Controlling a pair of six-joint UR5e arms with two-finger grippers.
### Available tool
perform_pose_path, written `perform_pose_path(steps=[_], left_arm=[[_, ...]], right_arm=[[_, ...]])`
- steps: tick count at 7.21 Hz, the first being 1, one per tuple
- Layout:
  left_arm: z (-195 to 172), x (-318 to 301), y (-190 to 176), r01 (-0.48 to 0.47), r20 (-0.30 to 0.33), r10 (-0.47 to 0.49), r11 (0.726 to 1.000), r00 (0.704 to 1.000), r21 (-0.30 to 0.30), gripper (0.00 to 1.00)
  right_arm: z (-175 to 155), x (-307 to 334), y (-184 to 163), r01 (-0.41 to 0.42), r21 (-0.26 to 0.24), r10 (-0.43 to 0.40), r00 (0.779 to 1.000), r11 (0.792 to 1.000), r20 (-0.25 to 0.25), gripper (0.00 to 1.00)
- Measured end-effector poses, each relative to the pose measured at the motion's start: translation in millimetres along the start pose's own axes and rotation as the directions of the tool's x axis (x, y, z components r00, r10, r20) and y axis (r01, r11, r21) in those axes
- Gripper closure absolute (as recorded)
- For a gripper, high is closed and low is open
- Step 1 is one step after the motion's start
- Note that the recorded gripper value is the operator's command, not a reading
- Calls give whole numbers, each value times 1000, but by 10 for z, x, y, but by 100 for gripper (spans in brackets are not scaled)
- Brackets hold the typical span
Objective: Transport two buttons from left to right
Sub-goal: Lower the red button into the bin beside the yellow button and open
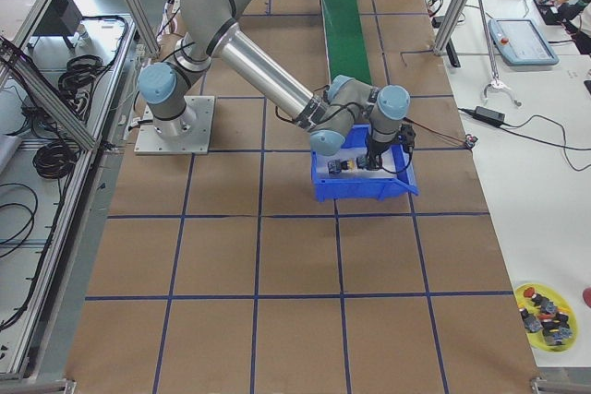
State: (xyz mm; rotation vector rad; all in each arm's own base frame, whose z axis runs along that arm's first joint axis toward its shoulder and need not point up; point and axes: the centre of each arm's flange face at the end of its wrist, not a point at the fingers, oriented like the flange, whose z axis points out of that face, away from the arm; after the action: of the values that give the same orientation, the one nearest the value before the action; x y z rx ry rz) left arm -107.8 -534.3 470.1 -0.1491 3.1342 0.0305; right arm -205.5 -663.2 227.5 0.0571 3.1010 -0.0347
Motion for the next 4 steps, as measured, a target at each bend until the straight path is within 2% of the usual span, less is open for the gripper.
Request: perform_pose_path(steps=[1,2,4], left_arm=[[0,0,-2,0,0,0,1000,1000,0,0],[1,0,-3,1,0,-1,1000,1000,0,0],[2,0,-3,1,0,-1,1000,1000,0,0]], right_arm=[[7,26,7,-3,-1,3,1000,1000,-1,19],[4,37,11,-5,-1,5,1000,1000,-2,7],[-29,42,5,-6,4,6,1000,1000,-2,2]])
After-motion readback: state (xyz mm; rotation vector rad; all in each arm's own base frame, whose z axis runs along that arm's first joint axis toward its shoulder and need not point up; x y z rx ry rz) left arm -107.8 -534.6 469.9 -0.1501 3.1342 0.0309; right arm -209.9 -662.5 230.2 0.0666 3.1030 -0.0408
